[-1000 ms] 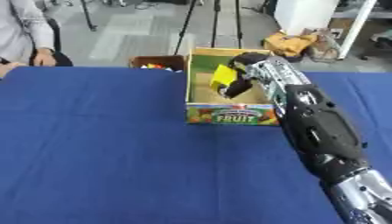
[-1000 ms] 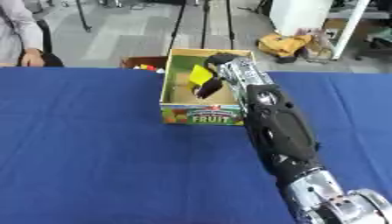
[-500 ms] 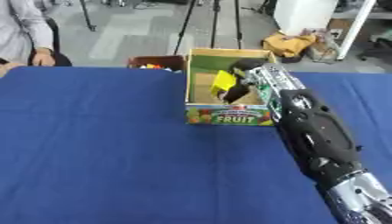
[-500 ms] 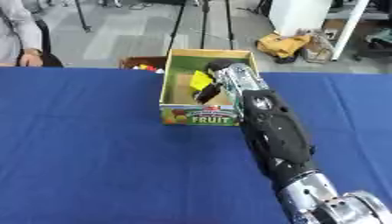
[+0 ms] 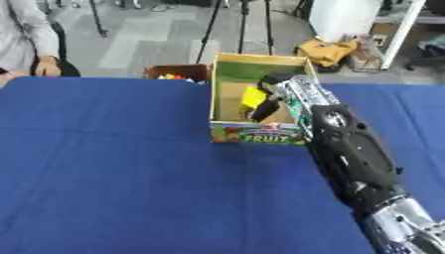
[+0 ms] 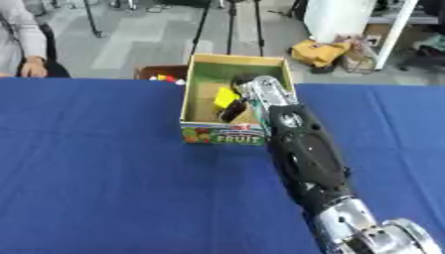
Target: Pick up objects on the table and place them in the box.
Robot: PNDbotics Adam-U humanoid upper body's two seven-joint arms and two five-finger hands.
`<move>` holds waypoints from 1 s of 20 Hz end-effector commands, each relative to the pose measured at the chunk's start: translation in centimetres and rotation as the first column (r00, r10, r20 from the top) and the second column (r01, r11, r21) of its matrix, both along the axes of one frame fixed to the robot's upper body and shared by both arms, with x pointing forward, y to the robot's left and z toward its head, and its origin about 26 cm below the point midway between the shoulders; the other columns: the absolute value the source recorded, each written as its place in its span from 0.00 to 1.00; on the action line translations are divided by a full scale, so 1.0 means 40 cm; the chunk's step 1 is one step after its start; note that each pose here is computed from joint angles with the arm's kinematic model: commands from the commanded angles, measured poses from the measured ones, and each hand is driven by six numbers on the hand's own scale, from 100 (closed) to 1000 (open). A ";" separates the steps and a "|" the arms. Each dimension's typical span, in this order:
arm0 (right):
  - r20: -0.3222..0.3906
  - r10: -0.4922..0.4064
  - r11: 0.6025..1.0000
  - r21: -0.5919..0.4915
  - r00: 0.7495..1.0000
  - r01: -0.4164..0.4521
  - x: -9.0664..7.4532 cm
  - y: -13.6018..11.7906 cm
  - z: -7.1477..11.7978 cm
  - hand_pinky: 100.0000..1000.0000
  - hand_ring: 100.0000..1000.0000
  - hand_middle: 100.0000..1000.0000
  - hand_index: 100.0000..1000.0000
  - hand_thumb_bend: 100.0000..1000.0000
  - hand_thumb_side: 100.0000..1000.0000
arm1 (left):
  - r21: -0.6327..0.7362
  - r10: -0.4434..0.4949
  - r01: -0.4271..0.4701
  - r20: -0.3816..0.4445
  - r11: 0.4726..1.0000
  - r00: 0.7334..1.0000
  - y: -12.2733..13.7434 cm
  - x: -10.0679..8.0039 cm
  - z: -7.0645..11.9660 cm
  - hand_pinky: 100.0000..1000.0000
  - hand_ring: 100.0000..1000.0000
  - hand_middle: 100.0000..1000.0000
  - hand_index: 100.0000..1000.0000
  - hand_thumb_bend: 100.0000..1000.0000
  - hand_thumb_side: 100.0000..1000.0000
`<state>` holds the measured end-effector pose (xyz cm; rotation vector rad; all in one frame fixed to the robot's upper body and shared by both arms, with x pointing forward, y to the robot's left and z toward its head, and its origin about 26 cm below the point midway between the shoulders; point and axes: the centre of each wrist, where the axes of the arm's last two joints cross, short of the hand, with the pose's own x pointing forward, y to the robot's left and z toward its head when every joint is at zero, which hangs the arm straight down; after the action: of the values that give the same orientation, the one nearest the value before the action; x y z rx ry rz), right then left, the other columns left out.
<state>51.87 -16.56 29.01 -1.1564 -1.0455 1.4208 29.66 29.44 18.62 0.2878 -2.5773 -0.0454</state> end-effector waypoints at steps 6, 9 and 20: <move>0.090 -0.012 1.000 -0.006 0.996 0.013 -0.011 0.000 0.071 0.94 0.98 0.86 1.00 0.00 0.59 | 0.010 -0.008 0.008 0.026 1.000 1.000 -0.001 -0.005 0.020 0.52 0.56 0.68 0.92 0.00 0.93; 0.124 -0.012 1.000 -0.004 0.992 0.013 -0.015 0.000 0.090 0.94 0.97 0.85 1.00 0.00 0.59 | 0.011 -0.009 0.009 0.025 1.000 1.000 -0.001 -0.005 0.020 0.52 0.56 0.68 0.92 0.00 0.94; 0.341 0.047 0.999 -0.010 0.939 -0.046 -0.060 -0.042 0.208 0.94 0.95 0.83 0.98 0.00 0.68 | 0.010 -0.001 0.001 0.022 1.000 1.000 0.004 -0.006 0.018 0.53 0.56 0.68 0.92 0.00 0.93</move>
<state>50.35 -17.36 34.39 -1.3451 -1.2547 1.3301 29.66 29.44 18.62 0.2841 -2.5731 -0.0483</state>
